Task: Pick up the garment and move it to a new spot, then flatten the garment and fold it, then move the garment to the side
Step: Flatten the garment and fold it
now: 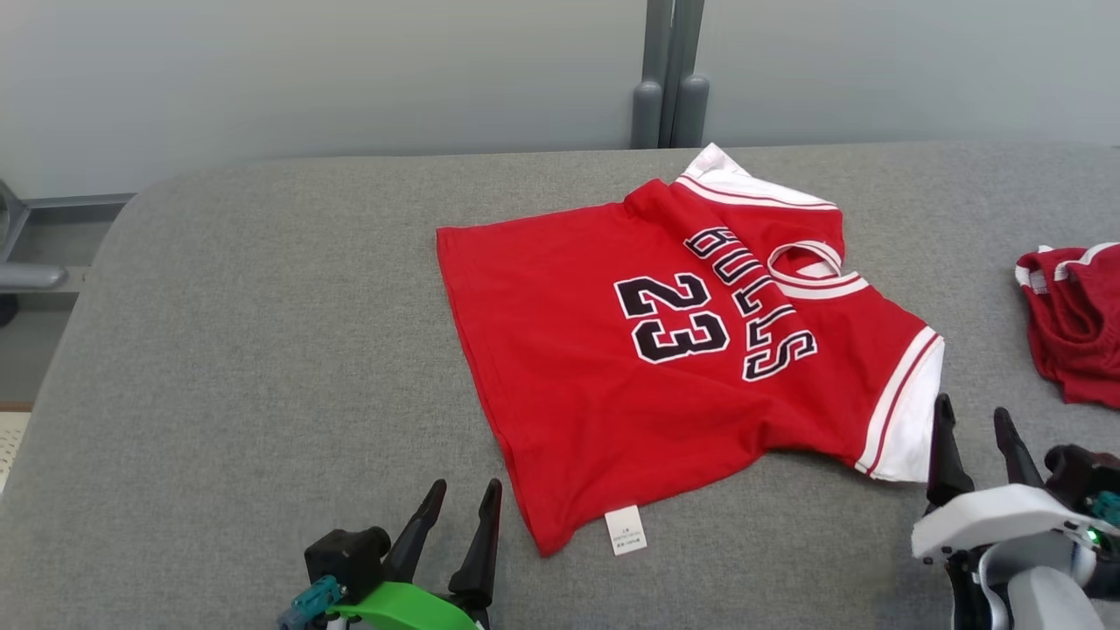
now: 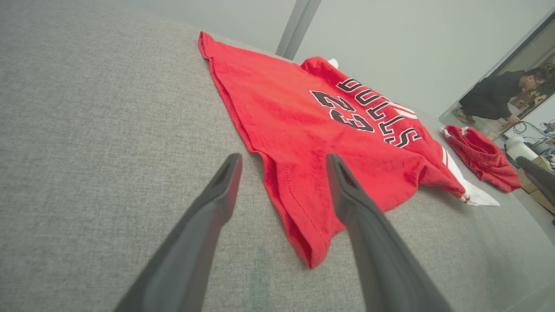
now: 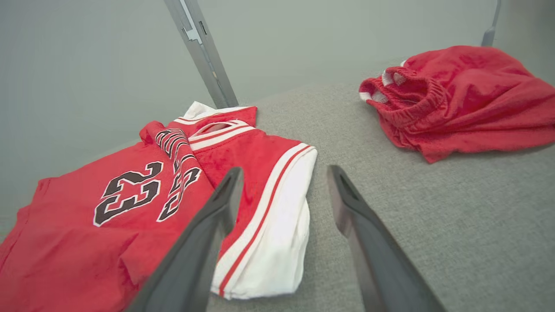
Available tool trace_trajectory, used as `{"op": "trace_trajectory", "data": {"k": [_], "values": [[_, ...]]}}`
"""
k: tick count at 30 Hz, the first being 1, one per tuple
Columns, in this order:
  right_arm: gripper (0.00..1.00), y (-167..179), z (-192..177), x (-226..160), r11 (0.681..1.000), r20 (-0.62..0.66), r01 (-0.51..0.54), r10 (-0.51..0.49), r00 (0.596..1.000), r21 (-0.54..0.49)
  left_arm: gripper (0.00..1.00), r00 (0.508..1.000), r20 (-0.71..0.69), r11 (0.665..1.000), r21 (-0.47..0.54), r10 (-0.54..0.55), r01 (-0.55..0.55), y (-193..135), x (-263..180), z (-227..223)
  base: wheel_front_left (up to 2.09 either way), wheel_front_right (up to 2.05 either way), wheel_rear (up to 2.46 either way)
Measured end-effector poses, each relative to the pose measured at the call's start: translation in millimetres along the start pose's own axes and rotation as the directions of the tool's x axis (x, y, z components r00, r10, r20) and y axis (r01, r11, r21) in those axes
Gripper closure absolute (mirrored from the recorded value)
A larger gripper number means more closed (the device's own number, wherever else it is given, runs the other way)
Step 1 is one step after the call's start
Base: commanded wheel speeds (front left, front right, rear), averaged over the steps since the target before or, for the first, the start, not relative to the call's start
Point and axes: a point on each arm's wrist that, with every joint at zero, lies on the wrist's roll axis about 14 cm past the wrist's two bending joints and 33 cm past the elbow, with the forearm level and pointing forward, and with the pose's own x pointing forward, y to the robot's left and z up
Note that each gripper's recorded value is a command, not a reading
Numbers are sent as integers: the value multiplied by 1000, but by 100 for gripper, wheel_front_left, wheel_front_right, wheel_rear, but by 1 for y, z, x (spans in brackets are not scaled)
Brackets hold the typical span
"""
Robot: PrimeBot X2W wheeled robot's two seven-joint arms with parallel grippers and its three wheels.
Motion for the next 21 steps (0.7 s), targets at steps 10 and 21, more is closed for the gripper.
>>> {"op": "trace_trajectory", "data": {"k": [10, 21], "values": [[0, 69, -28, 48, 980, -127, -180, 168, 978, -91, 0, 999, 0, 999, -7, 49, -49, 13, -7, -1, 0, 0, 0], [0, 87, -66, 87, 954, -328, -241, 173, 929, -180, 0, 989, -2, 988, -26, 149, -149, 39, -24, -5, 0, 0, 0]]}}
